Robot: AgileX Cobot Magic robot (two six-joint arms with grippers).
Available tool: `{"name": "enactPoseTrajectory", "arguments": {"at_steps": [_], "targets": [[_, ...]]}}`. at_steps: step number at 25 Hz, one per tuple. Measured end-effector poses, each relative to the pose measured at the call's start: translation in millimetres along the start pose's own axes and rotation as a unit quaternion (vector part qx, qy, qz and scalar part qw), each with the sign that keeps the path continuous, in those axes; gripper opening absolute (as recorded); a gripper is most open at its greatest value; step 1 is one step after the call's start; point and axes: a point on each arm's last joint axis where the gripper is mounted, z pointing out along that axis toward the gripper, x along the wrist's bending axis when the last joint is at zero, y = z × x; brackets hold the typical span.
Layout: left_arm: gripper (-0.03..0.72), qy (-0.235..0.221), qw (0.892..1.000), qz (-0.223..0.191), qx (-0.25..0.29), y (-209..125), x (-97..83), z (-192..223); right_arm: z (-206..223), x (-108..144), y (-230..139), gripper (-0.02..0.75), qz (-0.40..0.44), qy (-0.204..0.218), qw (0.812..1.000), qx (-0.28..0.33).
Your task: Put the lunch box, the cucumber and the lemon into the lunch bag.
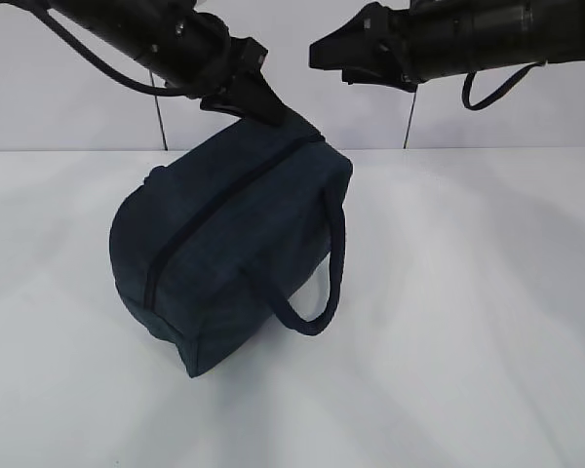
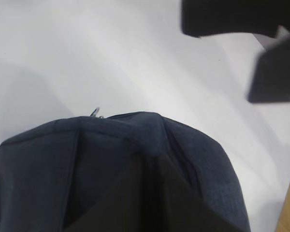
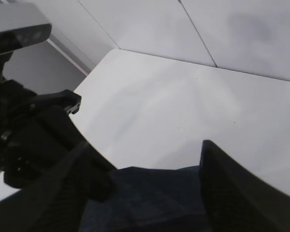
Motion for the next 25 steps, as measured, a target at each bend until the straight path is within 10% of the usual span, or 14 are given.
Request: {"name": "enactPoseTrajectory", "arguments": {"at_steps": [8,16,25], "targets": [[0.055,0.035,0.999,-0.017,-0.015,-2,27.3,9,-8,9,1,0.529,-0.030,-0.004,0.999,0.031],[0.484,0.042,0.998,-0.041,-0.013,-4,44.8,-4,-13,13,-5,0.529,-0.044,-0.006,0.996,0.079],[0.507,0.079,0.996,-0.013,0.042,10,15.5,-71,-40,33,-4,0.529,-0.073,-0.041,0.984,0.158]]}}
